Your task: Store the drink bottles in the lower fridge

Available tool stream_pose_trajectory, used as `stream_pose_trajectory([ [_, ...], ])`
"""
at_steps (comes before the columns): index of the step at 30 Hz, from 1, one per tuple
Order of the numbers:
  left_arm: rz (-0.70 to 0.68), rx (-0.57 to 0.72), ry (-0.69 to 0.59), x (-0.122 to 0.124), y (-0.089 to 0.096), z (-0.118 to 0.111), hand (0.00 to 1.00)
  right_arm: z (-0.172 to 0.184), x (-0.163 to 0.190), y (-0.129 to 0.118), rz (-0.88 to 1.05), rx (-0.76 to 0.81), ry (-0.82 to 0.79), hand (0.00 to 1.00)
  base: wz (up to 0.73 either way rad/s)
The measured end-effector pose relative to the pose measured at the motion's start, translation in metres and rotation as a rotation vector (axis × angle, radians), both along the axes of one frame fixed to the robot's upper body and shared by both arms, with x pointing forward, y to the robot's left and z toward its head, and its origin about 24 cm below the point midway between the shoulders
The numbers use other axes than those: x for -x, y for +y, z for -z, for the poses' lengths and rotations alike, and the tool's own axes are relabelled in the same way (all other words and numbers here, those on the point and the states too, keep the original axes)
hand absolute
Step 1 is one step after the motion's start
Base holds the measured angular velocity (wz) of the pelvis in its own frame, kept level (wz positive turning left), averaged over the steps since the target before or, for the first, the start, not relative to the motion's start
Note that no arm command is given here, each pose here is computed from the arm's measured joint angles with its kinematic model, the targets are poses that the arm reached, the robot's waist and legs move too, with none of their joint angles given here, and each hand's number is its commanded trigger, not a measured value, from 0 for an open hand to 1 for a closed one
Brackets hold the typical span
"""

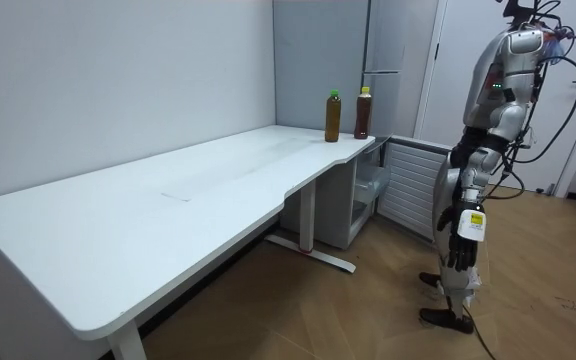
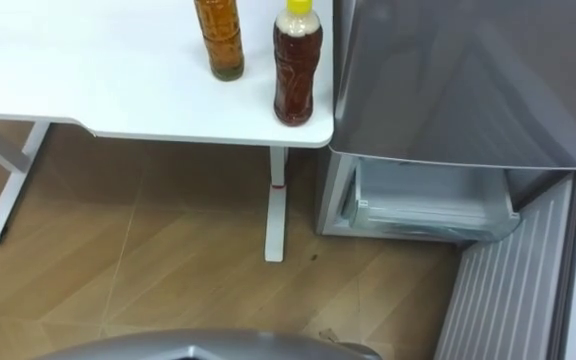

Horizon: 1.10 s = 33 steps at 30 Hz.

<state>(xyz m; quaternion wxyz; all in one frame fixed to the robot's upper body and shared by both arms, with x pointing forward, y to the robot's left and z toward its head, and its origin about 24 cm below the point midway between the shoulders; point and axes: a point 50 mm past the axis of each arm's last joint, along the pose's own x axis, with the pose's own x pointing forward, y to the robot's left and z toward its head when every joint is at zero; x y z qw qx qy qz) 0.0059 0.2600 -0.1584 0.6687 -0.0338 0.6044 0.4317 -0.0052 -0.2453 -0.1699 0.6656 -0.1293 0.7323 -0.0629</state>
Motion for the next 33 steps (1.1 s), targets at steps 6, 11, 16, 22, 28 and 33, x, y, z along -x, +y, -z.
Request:
stream_pose_trajectory([
  [6,-0.124,-0.171,-0.121,-0.024,0.022,-0.016,0.0,0.0,0.001,-0.002,0.003,0.012,-0.015,0.0,-0.01],
  [11,-0.134,-0.319,-0.258,-0.058,0.037,-0.036,0.0,-0.001,-0.007,-0.004,0.014,0.027,-0.071,0.0,-0.02],
  [16,-0.113,-0.443,-0.417,-0.095,0.045,-0.064,0.0,-0.002,-0.016,-0.005,0.004,0.037,-0.121,0.0,-0.04],
  [22,0.026,-0.609,-0.582,-0.135,0.044,-0.104,0.0,-0.002,-0.012,-0.004,0.02,0.032,-0.125,0.0,0.0],
  [28,0.072,-0.743,-0.776,-0.158,0.044,-0.148,0.0,-0.002,-0.01,-0.005,0.014,0.029,-0.124,0.0,-0.04],
  [33,0.109,-0.838,-0.935,-0.17,0.049,-0.186,0.0,-0.002,-0.012,-0.005,0.008,0.014,-0.142,0.0,0.02],
])
